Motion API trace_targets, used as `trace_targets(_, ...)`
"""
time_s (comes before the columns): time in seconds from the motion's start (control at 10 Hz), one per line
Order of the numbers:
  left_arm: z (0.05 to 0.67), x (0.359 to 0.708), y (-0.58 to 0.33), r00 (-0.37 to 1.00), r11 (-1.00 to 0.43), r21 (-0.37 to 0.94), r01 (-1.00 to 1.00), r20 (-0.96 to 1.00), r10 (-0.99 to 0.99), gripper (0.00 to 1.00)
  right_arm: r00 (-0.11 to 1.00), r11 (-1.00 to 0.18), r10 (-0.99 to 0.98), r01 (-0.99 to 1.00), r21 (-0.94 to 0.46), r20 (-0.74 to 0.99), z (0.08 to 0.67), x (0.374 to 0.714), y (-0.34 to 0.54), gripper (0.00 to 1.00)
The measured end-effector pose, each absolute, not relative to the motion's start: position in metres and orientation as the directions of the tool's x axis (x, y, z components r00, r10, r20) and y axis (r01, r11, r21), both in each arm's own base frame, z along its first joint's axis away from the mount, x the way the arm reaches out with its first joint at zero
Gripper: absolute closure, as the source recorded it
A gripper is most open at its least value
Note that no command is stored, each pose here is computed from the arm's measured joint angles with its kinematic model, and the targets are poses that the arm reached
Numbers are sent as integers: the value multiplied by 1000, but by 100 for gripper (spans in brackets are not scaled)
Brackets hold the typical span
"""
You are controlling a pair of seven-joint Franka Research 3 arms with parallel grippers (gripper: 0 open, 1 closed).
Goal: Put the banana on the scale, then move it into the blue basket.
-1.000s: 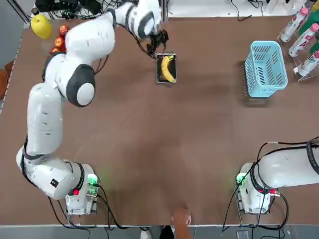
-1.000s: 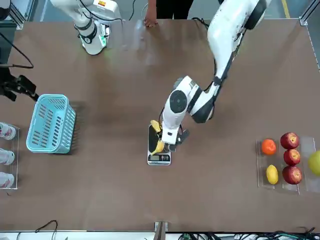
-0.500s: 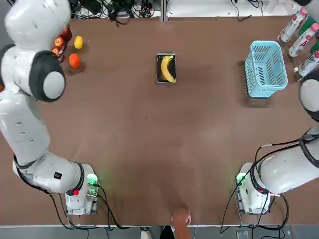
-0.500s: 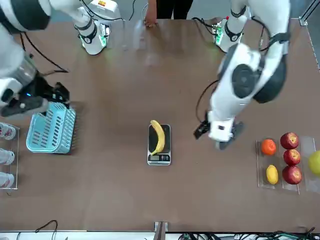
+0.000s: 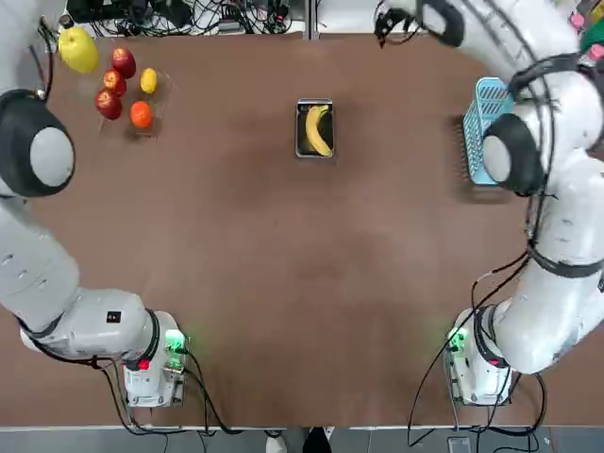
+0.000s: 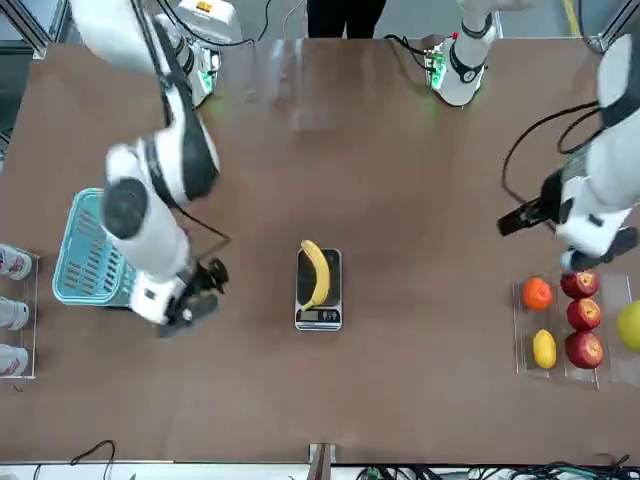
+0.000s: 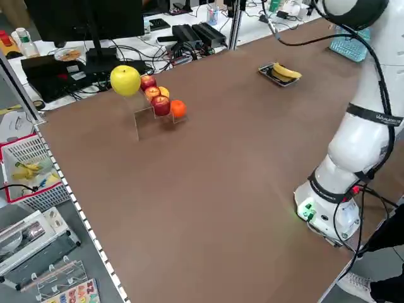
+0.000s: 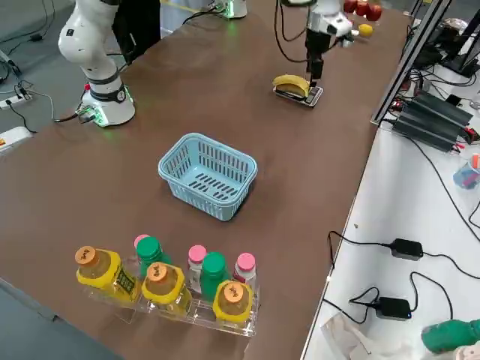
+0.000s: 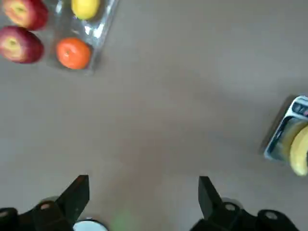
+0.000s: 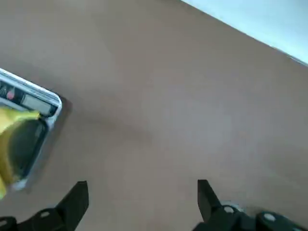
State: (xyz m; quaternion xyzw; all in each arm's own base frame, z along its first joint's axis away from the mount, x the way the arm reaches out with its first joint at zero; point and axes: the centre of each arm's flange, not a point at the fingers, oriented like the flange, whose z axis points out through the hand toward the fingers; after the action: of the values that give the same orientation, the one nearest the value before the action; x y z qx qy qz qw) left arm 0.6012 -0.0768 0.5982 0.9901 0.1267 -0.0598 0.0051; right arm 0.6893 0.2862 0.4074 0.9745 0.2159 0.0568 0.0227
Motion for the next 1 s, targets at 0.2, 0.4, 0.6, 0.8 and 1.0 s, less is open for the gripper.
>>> trace_targets(0.2, 628, 563, -44, 987, -991, -1, 133, -94, 132, 0, 879, -892, 452, 447, 70, 148, 356, 670, 370, 0)
trace_targets(0.4, 636, 557, -20, 998, -999, 17, -39, -56, -40, 0, 880, -906, 419, 421, 42, 223, 324, 631, 456, 0)
trace_targets(0.6, 637, 558, -11, 996, -997, 19, -76, -45, -77, 0, 883, -910, 406, 414, 20, 236, 307, 587, 515, 0)
trace_targets(0.8, 637, 558, -15, 995, -996, 19, -83, -46, -84, 0, 889, -912, 405, 410, 21, 216, 291, 569, 532, 0)
trace_targets(1.0, 638, 558, -15, 996, -997, 18, -81, -44, -82, 0, 886, -912, 405, 411, 23, 226, 263, 569, 529, 0)
